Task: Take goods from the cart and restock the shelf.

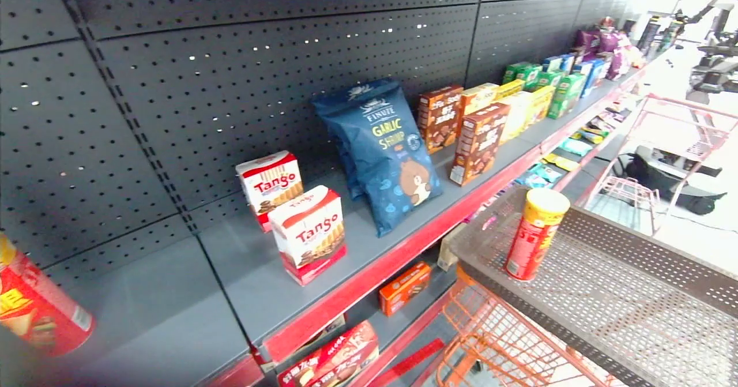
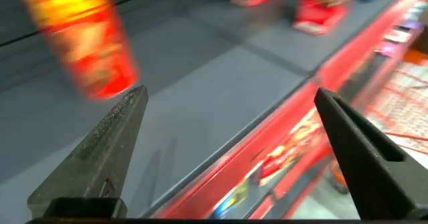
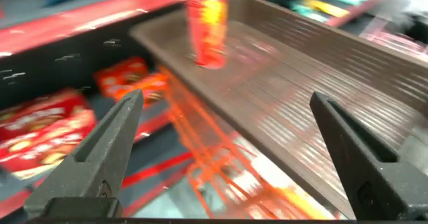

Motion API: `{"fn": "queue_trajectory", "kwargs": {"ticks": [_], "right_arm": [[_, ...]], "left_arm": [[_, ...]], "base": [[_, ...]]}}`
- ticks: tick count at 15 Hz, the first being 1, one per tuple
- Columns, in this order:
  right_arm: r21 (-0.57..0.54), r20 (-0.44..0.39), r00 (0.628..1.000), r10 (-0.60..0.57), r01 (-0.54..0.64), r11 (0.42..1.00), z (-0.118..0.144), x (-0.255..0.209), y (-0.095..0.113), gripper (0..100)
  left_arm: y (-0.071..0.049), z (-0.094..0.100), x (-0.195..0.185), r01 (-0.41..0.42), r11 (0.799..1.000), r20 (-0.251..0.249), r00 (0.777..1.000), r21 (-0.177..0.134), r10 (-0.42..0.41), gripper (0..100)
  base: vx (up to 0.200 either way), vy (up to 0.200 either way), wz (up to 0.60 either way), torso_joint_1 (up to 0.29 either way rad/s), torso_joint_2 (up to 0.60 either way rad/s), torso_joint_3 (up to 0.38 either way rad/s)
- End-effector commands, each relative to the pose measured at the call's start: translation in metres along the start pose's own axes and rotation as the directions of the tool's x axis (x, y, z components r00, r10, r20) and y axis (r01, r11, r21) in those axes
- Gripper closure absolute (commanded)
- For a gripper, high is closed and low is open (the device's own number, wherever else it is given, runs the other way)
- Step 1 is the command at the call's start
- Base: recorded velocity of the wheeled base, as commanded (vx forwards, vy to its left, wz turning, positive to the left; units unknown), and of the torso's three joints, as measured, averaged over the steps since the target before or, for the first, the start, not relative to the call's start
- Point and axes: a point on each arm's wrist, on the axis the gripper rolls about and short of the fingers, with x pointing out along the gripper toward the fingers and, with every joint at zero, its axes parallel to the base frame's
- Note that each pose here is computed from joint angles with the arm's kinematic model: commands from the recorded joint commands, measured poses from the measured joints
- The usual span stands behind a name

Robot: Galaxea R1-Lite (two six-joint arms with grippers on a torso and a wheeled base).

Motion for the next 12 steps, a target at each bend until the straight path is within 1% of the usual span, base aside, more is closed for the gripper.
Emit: {"fn": "queue_trajectory", "kwargs": {"ticks": [1, 7, 8, 9, 10, 11, 12], "right_arm": [[0.000, -0.001, 1.000, 0.000, 0.000, 1.000, 0.000, 0.000, 0.000, 0], [0.006, 0.002, 1.000, 0.003, -0.003, 1.000, 0.002, -0.001, 0.000, 0], [0.007, 0.009, 1.000, 0.017, -0.017, 1.000, 0.015, -0.001, 0.000, 0], [0.009, -0.034, 0.999, 0.025, -0.024, 1.000, 0.055, 0.010, 0.000, 0], [0.009, -0.068, 0.998, -0.003, 0.003, 1.000, 0.075, 0.022, 0.000, 0], [0.008, -0.084, 0.994, -0.064, 0.065, 0.998, 0.090, 0.031, -0.002, 0], [0.008, -0.101, 0.992, -0.073, 0.074, 0.997, 0.100, 0.040, -0.002, 0]], "left_arm": [[0.000, 0.000, 0.000, 0.000, 1.000, 0.002, 1.000, 0.000, 0.000, 0], [0.000, 0.000, 0.000, 0.000, 1.000, 0.002, 1.000, 0.000, 0.000, 0], [0.000, 0.000, 0.000, 0.000, 1.000, 0.002, 1.000, 0.000, 0.000, 0], [0.000, 0.000, 0.000, 0.000, 1.000, 0.002, 1.000, 0.000, 0.000, 0], [0.000, 0.000, 0.000, 0.000, 1.000, 0.000, 1.000, 0.000, 0.000, 0], [0.000, 0.000, 0.000, 0.000, 1.000, 0.002, 1.000, 0.000, 0.000, 0], [0.000, 0.000, 0.000, 0.000, 1.000, 0.002, 1.000, 0.000, 0.000, 0]], "base": [[0.000, 0.000, 0.00, 0.000, 0.00, 0.000], [0.000, 0.000, 0.00, 0.000, 0.00, 0.000], [0.000, 0.000, 0.00, 0.000, 0.00, 0.000], [0.000, 0.000, 0.00, 0.000, 0.00, 0.000], [0.000, 0.000, 0.00, 0.000, 0.00, 0.000], [0.000, 0.000, 0.00, 0.000, 0.00, 0.000], [0.000, 0.000, 0.00, 0.000, 0.00, 0.000]]}}
